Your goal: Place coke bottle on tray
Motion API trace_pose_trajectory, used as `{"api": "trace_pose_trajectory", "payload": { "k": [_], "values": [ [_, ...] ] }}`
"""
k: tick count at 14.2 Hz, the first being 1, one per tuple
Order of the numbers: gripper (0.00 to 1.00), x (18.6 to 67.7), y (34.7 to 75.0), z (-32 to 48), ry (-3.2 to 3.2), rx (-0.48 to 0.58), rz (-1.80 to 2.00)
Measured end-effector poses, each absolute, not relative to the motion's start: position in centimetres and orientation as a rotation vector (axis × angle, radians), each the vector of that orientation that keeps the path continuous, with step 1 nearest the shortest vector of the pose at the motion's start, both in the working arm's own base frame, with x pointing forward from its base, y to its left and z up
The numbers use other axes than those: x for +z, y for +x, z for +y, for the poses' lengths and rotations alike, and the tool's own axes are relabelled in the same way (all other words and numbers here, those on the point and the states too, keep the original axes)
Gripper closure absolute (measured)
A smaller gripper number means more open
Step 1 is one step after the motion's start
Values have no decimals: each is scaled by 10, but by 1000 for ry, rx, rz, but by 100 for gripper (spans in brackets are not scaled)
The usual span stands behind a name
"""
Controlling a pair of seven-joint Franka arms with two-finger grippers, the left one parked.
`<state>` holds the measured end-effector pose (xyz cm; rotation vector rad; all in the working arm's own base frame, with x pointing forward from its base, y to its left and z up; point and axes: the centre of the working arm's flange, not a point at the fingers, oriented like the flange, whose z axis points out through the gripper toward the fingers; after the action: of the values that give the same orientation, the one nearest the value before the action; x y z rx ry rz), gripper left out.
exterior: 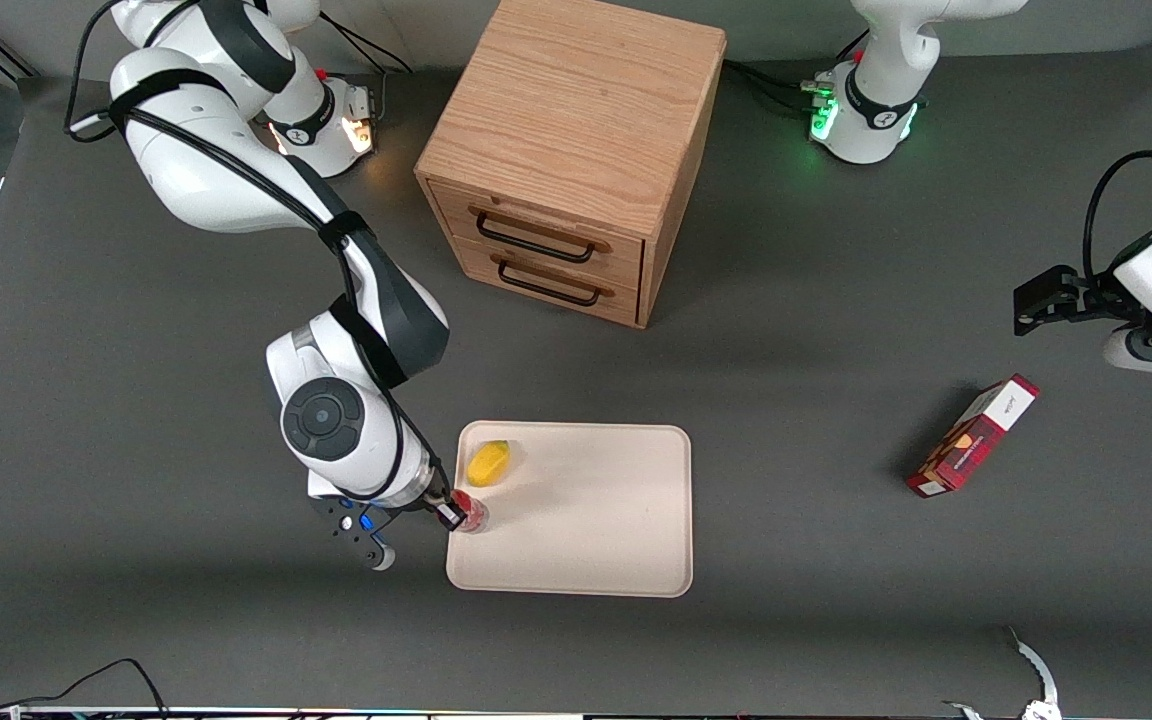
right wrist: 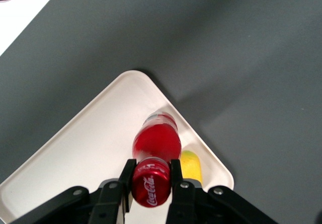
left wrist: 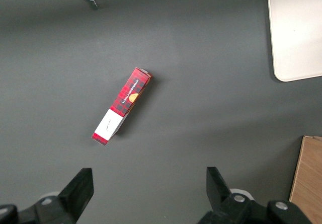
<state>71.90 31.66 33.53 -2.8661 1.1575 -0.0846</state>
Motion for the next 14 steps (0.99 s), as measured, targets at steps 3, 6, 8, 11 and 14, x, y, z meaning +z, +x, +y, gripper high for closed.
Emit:
{"api": "trace_pose_trajectory", "payload": {
  "k": [3,6,8,11,14],
  "values": [
    [69,326,721,317,-2862,-95,1165],
    [45,331,722,318,-2847,-105,1178],
    [25,346,721,322,-2829,-97,1169],
    [0,424,709,314,-2906,-118,1013],
    [0,542,662,291,-3034,-130,762]
  ]
}}
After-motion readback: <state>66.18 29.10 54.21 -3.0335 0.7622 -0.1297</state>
